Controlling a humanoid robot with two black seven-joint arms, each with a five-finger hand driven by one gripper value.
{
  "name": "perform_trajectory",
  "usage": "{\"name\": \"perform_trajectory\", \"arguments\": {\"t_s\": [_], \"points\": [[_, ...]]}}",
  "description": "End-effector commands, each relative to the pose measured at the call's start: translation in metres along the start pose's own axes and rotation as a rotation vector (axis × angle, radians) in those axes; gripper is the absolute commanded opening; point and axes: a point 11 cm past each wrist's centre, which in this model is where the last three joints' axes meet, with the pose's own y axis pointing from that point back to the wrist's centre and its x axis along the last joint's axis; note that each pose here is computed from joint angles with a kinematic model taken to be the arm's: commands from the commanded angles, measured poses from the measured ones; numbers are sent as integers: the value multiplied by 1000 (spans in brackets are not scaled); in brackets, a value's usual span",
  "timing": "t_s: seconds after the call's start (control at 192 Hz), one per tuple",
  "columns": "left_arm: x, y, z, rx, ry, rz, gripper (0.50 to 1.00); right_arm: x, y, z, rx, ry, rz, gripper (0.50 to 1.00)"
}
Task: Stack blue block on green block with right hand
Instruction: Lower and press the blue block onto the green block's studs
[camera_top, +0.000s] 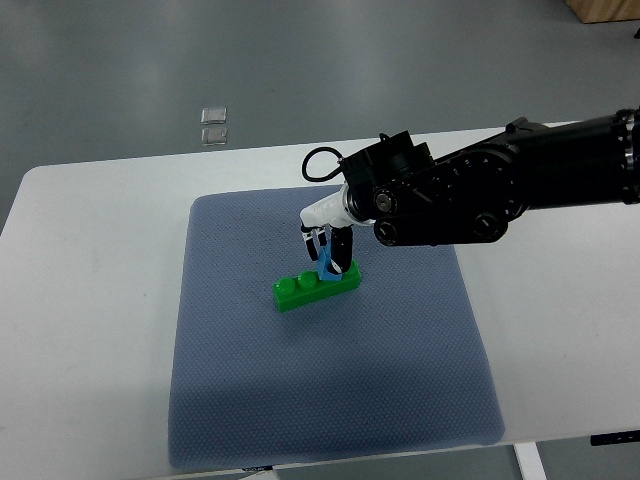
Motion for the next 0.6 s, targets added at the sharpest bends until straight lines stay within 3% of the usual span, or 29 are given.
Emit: {"name": "perform_trajectory", "arguments": {"t_s": [0.0,0.594], "points": [[0,0,0,0,0,1,1000,-1,-1,-1,2,0,-1,643],[0,0,0,0,0,1,1000,1,-2,0,5,-17,32,641]]}}
